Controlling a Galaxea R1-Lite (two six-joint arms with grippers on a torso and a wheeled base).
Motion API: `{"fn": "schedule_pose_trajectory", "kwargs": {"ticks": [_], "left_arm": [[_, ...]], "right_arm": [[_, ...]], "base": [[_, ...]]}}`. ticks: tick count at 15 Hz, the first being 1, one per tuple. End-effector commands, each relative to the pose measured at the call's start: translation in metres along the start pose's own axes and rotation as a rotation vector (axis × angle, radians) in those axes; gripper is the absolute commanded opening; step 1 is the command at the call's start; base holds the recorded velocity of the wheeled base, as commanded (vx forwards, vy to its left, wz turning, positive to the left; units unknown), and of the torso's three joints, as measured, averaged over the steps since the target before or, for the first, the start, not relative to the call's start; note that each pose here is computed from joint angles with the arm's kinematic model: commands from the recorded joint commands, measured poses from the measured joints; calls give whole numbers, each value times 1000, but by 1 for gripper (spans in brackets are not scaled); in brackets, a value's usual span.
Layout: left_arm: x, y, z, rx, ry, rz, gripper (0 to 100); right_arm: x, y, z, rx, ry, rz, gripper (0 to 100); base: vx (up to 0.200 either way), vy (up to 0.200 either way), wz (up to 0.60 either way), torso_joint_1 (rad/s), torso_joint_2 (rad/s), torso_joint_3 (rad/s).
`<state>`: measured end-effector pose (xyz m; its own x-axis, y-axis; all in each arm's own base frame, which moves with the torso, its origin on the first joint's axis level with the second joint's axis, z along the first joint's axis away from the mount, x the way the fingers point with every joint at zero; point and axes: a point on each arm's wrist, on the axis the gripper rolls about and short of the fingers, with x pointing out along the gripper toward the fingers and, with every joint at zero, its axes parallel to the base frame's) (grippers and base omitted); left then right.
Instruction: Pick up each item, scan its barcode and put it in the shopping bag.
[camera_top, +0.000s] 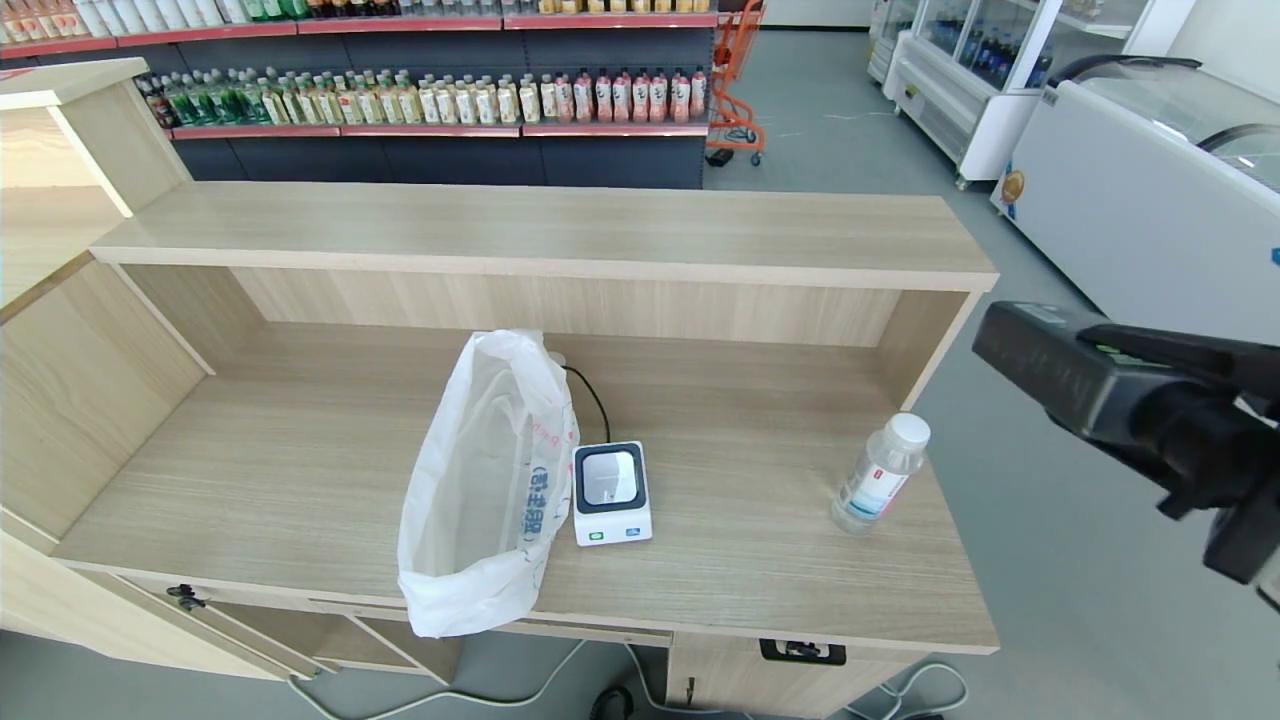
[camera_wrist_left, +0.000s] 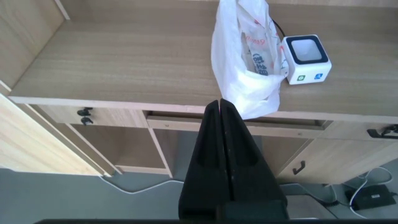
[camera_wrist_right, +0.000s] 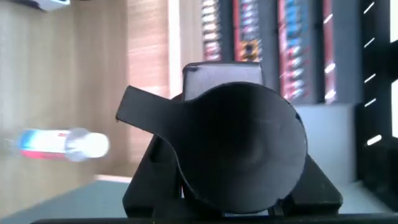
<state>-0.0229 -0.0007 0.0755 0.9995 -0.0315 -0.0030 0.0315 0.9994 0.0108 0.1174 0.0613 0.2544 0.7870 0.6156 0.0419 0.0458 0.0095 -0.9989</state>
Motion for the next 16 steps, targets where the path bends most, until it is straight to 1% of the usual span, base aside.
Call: {"fn": "schedule_pose_trajectory", "kwargs": {"ticks": [1,2,3,4,5,6,7,8,10,16], "left_arm": [[0,0,0,0,-1,-1,0],[0,0,0,0,2,-1,0],[0,0,0,0,2,1,0],[0,0,0,0,2,1,0],[0,0,0,0,2,1,0],[0,0,0,0,0,-1,0],[0,0,0,0,2,1,0],[0,0,0,0,-1,1,0],[0,0,0,0,0,-1,0],[0,0,0,0,0,1,0]], "right_arm": [[-58,-7,21,-449,-188,-236,0],[-64,-11,30,-660,-331,-379,0],[-64,-7,36,-783,-441,-454,0],[-65,0,39,-874,-534,-509,0],[-67,6,41,-914,-597,-544,0],[-73,9,41,-950,-624,-583,0],[-79,9,42,-983,-622,-619,0],[-85,10,42,-993,-629,-640,0],[-91,8,41,-1005,-614,-666,0],[-89,8,40,-1008,-591,-644,0]], "base": [[0,0,0,0,0,0],[0,0,0,0,0,0],[0,0,0,0,0,0],[0,0,0,0,0,0],[0,0,0,0,0,0],[0,0,0,0,0,0],[0,0,0,0,0,0],[0,0,0,0,0,0],[0,0,0,0,0,0],[0,0,0,0,0,0]]}}
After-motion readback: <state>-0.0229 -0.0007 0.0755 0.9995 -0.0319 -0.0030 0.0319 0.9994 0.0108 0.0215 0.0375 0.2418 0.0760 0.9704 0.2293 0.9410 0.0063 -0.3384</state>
